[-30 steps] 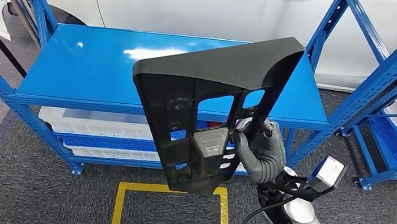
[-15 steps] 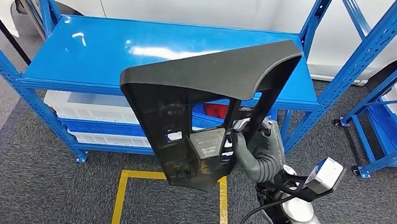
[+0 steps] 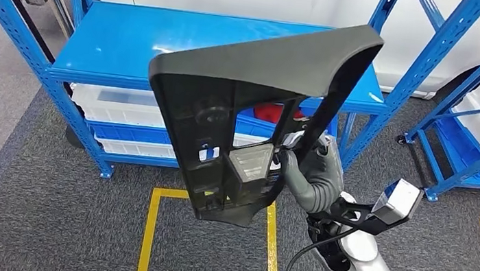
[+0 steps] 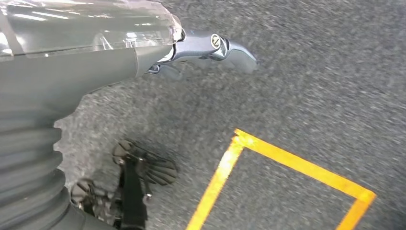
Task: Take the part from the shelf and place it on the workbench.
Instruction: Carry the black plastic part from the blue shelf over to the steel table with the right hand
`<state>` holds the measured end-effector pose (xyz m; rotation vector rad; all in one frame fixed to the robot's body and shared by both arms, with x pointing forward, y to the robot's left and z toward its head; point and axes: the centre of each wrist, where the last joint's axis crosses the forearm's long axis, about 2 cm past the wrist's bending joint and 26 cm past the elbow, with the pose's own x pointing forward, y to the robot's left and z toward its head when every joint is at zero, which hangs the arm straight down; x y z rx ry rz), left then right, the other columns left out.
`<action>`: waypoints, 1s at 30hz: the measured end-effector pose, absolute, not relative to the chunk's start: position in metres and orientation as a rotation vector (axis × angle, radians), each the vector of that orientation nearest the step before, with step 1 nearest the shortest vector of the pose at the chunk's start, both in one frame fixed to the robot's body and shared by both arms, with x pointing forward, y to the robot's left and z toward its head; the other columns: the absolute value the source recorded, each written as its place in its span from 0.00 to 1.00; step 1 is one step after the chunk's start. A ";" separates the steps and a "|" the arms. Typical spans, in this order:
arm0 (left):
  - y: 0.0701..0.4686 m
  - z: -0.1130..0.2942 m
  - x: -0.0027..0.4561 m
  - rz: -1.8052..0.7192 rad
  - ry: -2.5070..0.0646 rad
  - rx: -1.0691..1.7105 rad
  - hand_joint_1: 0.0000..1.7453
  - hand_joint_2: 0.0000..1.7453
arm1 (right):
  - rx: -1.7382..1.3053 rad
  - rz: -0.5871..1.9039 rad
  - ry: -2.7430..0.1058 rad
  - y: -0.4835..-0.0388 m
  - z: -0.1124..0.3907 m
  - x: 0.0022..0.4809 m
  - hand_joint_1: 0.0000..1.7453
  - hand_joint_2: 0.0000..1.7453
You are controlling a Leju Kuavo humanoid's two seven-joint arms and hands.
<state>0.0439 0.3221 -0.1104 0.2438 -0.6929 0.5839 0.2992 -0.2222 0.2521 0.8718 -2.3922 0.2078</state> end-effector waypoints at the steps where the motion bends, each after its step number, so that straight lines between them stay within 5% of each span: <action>1: 0.322 -0.110 0.044 0.584 -0.692 0.243 0.00 1.00 | 0.874 0.209 -2.396 -0.222 0.254 0.300 1.00 1.00; 30: 0.327 -0.110 0.043 0.609 -0.687 0.268 0.00 1.00 | 0.883 0.225 -2.404 -0.214 0.252 0.298 1.00 1.00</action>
